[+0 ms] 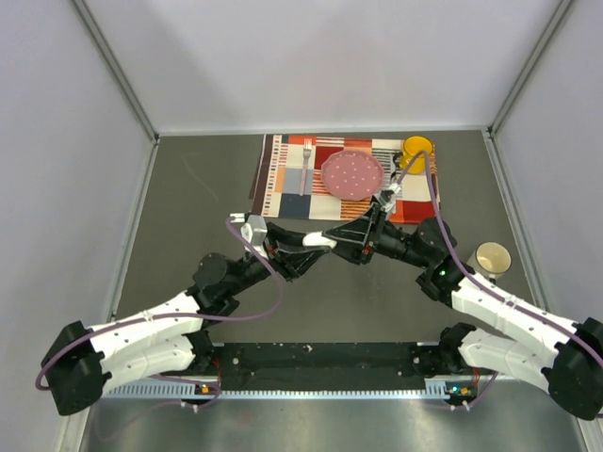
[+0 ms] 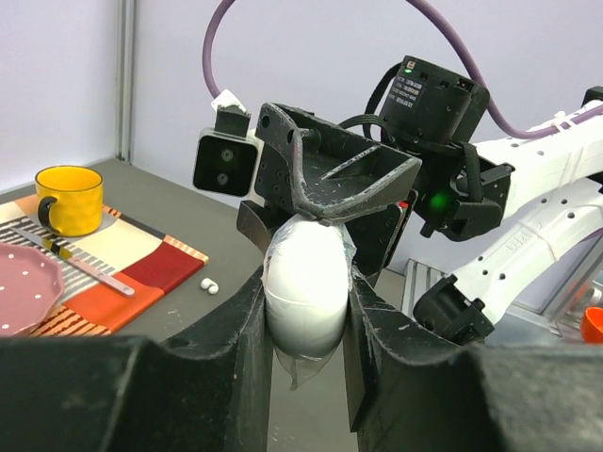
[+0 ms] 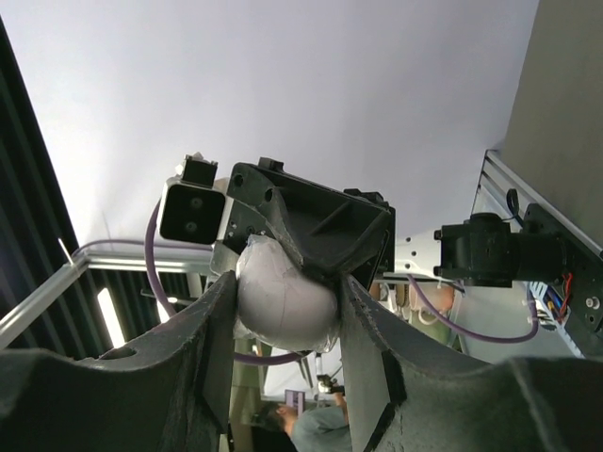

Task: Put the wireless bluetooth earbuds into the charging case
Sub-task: Pass from the right arm to the left, then open the charging case.

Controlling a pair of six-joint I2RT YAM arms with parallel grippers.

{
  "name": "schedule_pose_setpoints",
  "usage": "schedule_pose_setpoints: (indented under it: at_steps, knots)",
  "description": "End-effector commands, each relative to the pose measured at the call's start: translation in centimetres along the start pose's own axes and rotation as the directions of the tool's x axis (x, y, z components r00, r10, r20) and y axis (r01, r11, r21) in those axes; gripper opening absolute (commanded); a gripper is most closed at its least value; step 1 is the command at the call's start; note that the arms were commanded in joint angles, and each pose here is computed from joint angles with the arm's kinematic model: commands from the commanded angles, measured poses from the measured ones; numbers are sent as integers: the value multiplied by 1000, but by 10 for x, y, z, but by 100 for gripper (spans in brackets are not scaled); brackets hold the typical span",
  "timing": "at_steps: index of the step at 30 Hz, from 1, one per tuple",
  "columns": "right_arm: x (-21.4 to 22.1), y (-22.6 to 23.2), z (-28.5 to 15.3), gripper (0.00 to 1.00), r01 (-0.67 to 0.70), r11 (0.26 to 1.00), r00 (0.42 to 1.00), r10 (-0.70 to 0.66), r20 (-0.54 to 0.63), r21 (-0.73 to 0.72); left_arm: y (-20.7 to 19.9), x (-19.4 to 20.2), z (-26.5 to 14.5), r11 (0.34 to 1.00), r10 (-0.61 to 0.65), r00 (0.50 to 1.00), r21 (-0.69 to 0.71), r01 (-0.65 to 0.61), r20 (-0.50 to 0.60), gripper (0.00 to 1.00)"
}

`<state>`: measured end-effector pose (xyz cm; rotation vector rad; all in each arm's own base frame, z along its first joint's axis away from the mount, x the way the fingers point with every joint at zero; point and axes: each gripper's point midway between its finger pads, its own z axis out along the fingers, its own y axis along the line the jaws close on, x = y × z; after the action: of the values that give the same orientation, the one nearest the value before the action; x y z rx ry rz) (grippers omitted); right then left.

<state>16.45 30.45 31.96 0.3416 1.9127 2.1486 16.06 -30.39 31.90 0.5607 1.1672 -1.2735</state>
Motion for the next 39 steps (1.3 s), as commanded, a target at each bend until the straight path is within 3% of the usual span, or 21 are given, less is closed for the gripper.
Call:
schedule_pose_setpoints:
  at_steps: [1,4,5,6,8,9,15,20,23,24,29,39]
  knots:
    - [4,22,-3,0,51,996,999,-52,-14,-71,-9,-12,7,999,3,999,37,-4,45,8]
    - [5,20,-3,4,49,997,999,-50,-18,-61,-12,-11,8,999,2,999,51,-4,36,0]
    - [5,19,-3,11,49,997,999,-50,-16,-56,-13,-10,9,999,1,999,54,-2,32,0]
    - [4,16,-3,28,52,998,999,-52,-11,-45,-13,-10,8,998,1,1000,56,-3,31,0]
    - [3,15,-5,44,63,997,998,-63,-2,-38,-16,-10,8,998,2,1000,68,-4,28,0]
    - [2,15,-5,57,83,996,997,-83,11,-33,-16,-10,7,998,6,1000,69,-8,28,0]
    - [-9,19,-13,84,202,978,973,-206,100,50,-22,-10,1,994,37,999,97,-40,26,0]
    - [-17,22,-27,87,334,931,922,-355,152,146,-24,-20,-10,992,64,992,99,-75,113,0]
    - [-20,34,-37,88,493,847,840,-523,145,196,-24,-27,-16,992,73,985,90,-88,157,0]
    - [-19,34,-42,88,572,789,790,-604,107,225,-25,-26,-17,991,79,984,98,-96,160,0]
    - [-16,33,-54,88,724,636,660,-751,0,267,-27,-28,-20,991,71,982,103,-90,177,0]
    - [3,28,-40,91,773,595,627,-771,-116,222,-35,-19,-6,987,14,995,158,-29,98,0]
